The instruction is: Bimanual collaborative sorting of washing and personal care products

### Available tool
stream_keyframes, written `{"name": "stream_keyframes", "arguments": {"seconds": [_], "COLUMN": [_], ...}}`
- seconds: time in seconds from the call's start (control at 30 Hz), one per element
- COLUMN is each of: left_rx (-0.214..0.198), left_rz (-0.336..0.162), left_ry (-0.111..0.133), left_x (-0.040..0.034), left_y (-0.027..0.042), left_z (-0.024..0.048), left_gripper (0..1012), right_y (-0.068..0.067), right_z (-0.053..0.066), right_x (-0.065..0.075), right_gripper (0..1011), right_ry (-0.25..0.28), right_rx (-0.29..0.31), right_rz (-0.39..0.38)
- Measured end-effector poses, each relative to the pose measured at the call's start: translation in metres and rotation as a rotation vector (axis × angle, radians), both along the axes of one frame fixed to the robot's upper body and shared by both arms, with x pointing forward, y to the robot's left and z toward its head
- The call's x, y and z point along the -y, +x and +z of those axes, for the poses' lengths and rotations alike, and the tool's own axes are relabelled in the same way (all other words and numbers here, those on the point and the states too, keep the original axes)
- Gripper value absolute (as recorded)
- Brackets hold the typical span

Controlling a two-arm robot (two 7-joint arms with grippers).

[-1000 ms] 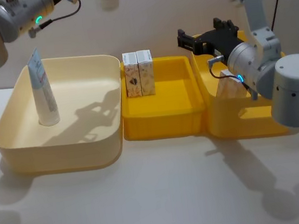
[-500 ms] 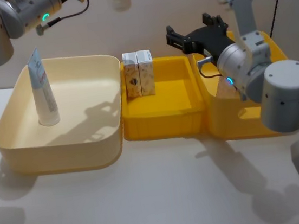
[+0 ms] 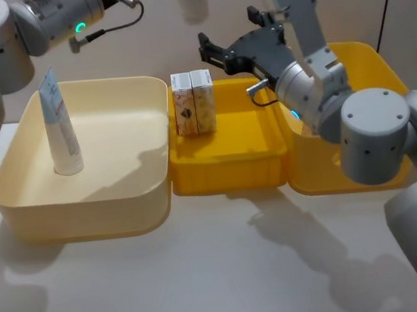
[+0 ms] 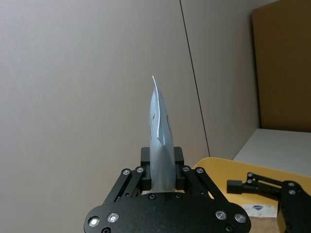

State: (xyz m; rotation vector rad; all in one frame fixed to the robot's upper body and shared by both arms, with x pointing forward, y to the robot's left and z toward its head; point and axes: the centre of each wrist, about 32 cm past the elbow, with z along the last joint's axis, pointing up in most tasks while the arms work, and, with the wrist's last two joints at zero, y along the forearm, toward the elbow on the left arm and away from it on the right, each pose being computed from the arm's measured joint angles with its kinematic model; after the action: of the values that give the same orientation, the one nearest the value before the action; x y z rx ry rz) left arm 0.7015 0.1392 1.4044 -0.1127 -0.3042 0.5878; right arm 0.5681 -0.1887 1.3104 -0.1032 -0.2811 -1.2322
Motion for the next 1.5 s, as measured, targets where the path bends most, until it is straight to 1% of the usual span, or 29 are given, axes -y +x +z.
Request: {"name": "stream_keyframes", "arguments": {"seconds": [0.13,0.43,0.73,1.0,1.13,1.27,1.5], "left_rx": [-0.005,-0.008,-0.013,-0.018,-0.020,-0.024,-0.022], "left_rz": [-0.019,-0.040,-0.047,-0.056,-0.067,-0.080,-0.103], "left_ry": [-0.002,0.001,0.010,0.015,0.013,0.009,0.003], "left_x": [0.0047,0.0086,0.0091,0.0092,0.0107,0.0134,0.0185], "left_y": [0.0002,-0.0002,-0.0018,-0.0024,-0.0026,-0.0021,-0.0010], "left_z": [-0.0011,-0.0018,-0.0035,-0.0051,-0.0057,-0.0080,-0.0086], "left_gripper": [256,256,255,256,255,256,255], "right_y": [0.001,0.002,0.003,0.003,0.004,0.006,0.009], "right_z": [-0.001,-0.002,-0.003,-0.004,-0.004,-0.003,-0.002], "right_x": [-0.004,-0.008,-0.009,-0.012,-0.014,-0.017,-0.024], "right_gripper": [1001,1001,1001,1001,1001,1001,1001], "right_ry": [-0.023,-0.040,-0.031,-0.018,-0.013,-0.008,-0.005], "right_rx": [0.018,0.045,0.088,0.107,0.111,0.109,0.101], "right_rz": [0.012,0.000,-0.046,-0.072,-0.079,-0.079,-0.082]}}
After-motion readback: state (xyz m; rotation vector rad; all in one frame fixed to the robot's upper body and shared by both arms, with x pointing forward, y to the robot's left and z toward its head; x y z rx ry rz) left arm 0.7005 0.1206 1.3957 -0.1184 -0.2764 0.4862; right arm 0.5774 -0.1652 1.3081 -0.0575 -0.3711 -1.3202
